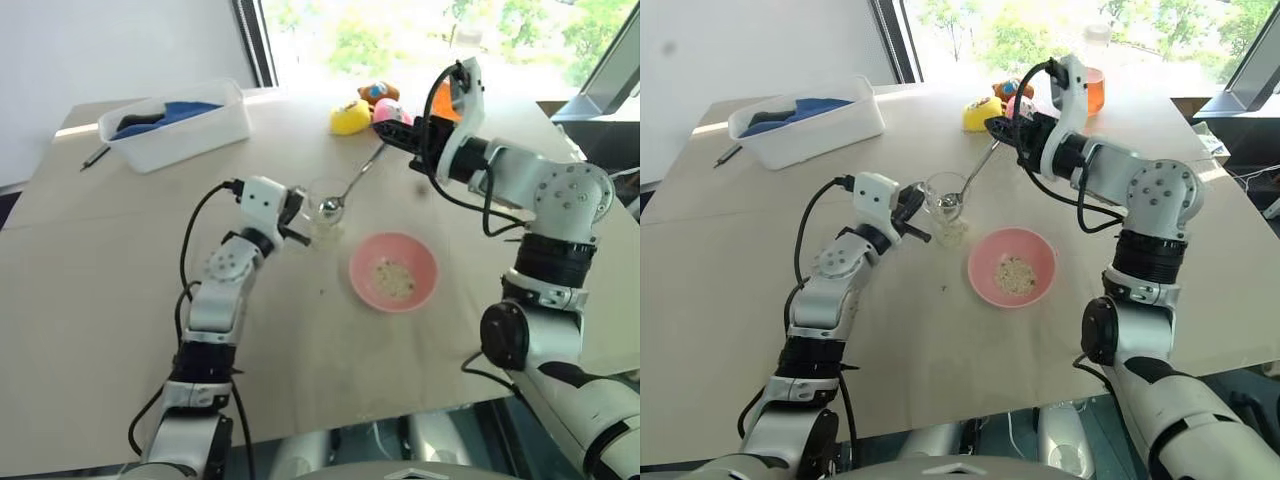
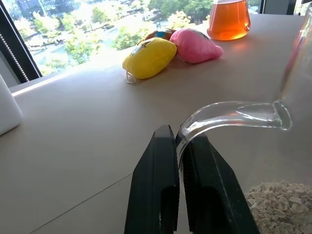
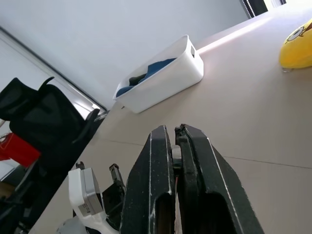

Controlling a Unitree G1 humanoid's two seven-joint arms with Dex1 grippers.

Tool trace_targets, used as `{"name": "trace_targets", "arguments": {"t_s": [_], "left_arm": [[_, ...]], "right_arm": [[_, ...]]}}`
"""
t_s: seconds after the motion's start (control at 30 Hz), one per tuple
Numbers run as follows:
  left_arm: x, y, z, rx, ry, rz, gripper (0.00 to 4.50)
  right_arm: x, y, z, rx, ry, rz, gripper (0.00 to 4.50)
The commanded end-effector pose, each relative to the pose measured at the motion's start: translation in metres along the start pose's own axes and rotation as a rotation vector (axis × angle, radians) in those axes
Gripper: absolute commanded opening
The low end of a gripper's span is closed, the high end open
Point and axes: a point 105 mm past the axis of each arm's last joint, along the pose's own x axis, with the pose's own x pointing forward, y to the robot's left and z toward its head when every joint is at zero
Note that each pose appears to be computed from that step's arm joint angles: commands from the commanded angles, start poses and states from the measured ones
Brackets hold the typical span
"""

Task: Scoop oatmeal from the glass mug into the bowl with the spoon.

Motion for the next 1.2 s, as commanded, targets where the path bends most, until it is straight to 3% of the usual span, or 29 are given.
{"name": "trace_targets", "arguments": {"t_s": [0.03, 1.2], "left_arm": [[0.000, -0.003, 0.002, 0.016, -0.012, -0.021, 0.01], [0.006, -0.021, -0.005, -0.058, -0.088, -0.077, 0.01]], "right_arm": [[0.000, 0.014, 0.012, 0.016, -0.042, 0.040, 0.00], [-0.030, -0.025, 0.037, 0.317, -0.127, -0.089, 0.00]]}}
